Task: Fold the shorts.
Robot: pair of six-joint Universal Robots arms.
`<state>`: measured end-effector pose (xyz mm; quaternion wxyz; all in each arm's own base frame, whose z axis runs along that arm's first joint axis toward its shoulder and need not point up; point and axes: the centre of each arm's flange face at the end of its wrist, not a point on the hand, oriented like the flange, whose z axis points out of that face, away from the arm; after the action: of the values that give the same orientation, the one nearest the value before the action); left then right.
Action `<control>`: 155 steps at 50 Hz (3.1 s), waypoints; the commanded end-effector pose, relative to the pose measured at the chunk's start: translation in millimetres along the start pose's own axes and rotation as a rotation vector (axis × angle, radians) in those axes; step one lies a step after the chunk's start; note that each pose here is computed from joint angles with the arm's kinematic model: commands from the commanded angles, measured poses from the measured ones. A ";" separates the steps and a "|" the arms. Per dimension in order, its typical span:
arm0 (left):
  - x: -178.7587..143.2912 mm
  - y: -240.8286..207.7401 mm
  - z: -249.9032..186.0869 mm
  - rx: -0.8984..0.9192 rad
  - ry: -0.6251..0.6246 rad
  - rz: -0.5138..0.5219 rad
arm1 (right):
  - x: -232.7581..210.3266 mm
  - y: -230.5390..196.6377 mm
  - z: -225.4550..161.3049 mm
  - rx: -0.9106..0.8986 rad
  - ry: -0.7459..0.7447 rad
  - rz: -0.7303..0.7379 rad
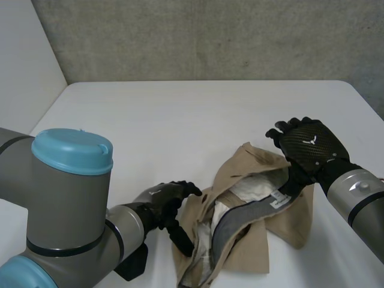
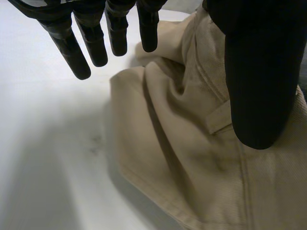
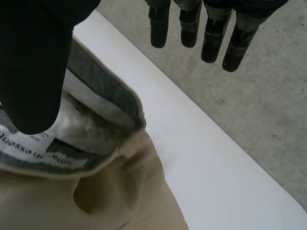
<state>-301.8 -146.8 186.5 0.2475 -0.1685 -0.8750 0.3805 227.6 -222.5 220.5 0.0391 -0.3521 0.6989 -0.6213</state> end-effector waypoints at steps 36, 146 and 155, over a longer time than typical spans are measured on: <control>-28.5 -208.3 -114.8 1.006 -0.205 -0.130 | 27.5 -10.8 -7.9 0.056 0.110 0.006; -38.9 -276.9 -59.0 1.308 -0.588 0.459 | 47.0 -234.1 46.1 0.888 0.435 -0.250; -33.4 -213.5 -54.7 1.166 -0.547 0.464 | 36.5 -210.1 60.4 0.742 0.284 -0.239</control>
<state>-264.2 -289.5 424.4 -0.0210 -0.0436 -0.4249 0.9039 319.4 -282.7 440.8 -0.0265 -0.2576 0.3175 -0.9122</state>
